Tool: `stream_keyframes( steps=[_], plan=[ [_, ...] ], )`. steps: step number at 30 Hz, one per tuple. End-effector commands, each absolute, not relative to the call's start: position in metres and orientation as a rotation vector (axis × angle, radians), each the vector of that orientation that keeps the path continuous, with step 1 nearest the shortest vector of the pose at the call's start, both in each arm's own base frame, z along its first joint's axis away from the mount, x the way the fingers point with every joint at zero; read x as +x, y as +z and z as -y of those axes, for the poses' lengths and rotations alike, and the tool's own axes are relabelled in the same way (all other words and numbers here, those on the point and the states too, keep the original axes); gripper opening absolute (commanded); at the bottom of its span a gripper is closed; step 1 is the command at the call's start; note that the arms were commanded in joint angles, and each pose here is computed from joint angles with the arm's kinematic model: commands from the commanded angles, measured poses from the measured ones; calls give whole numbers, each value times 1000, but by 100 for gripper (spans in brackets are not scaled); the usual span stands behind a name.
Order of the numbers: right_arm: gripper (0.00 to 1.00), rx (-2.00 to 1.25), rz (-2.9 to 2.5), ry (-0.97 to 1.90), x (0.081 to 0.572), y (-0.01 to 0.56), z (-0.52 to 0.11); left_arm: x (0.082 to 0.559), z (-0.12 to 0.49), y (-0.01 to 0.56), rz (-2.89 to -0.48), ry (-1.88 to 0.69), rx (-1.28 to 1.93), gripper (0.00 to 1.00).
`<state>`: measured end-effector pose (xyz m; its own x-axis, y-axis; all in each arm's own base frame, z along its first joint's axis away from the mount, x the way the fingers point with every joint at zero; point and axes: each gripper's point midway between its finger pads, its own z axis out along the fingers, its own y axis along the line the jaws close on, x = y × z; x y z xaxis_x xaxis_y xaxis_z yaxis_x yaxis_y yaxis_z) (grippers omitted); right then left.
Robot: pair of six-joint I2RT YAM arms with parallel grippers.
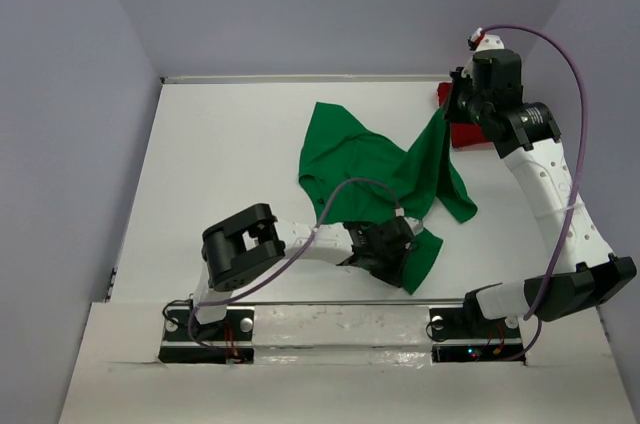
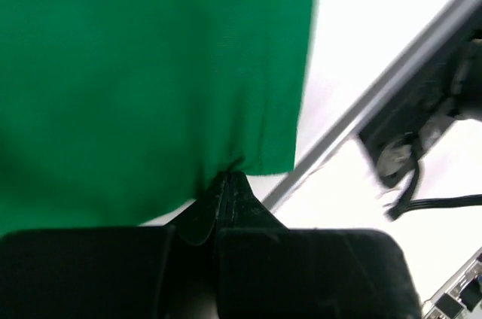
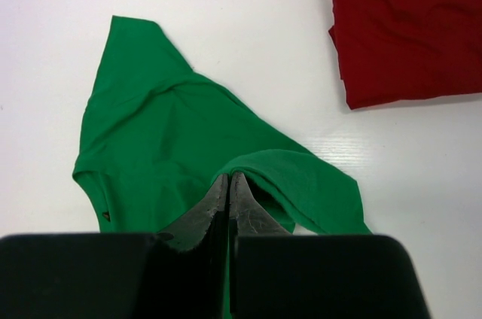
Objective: Fold and stack the t-shirts
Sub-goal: Flatten the tshirt out
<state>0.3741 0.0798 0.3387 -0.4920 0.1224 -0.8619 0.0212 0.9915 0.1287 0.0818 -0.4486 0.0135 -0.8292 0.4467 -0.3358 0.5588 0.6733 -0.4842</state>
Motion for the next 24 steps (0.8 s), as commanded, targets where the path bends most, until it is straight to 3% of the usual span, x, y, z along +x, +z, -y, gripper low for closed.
stream_keyframes(
  steps=[1, 11, 24],
  plan=[
    [0, 85, -2054, 178, 378, 344, -89, 111, 314, -40, -2883, -223, 644, 0],
    [0, 77, -2091, 161, 385, 331, -92, 187, 256, 101, -2535, -51, 225, 0],
    [0, 25, -2113, 122, 390, 319, -119, 217, 185, 221, -2234, 92, 20, 0]
  ],
)
